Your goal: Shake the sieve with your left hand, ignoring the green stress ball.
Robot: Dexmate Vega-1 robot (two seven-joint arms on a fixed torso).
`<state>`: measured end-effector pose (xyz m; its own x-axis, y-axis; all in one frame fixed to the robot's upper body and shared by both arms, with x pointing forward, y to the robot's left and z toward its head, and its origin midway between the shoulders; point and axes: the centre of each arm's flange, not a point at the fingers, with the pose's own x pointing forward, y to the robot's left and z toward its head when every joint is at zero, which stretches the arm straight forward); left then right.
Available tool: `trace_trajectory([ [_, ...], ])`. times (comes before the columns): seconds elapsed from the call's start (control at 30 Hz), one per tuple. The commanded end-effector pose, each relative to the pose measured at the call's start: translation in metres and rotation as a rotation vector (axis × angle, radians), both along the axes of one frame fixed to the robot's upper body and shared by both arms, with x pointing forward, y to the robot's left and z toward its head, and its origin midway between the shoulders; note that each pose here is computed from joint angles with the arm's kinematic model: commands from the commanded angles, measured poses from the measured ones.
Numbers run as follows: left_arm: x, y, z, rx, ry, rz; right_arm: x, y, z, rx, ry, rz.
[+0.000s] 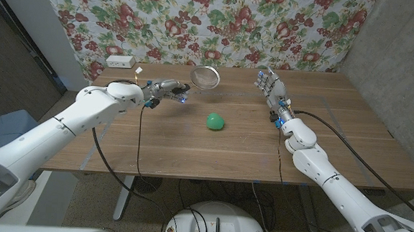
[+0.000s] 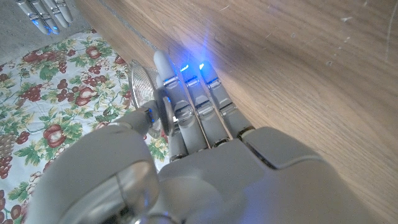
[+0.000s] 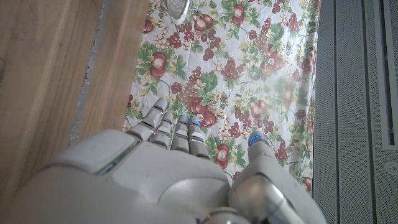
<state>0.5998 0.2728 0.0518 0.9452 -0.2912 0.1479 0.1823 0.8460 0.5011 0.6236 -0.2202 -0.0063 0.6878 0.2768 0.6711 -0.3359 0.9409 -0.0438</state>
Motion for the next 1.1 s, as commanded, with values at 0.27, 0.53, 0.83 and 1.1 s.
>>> trace_trajectory([
  [0.27, -0.003, -0.003, 0.001, 0.004, -0.112, -0.097, -0.004, -0.001, -0.002, 0.005, -0.007, 0.000],
  [0.53, -0.008, -0.007, 0.005, 0.025, -0.318, -0.192, -0.004, -0.001, -0.003, 0.007, -0.008, 0.002],
  [0.83, -0.012, -0.011, 0.008, 0.040, -0.421, -0.276, -0.004, -0.002, -0.003, 0.007, -0.009, 0.005],
  [1.1, -0.016, -0.015, 0.011, 0.039, -0.462, -0.319, -0.003, -0.004, -0.004, 0.010, -0.005, 0.007],
])
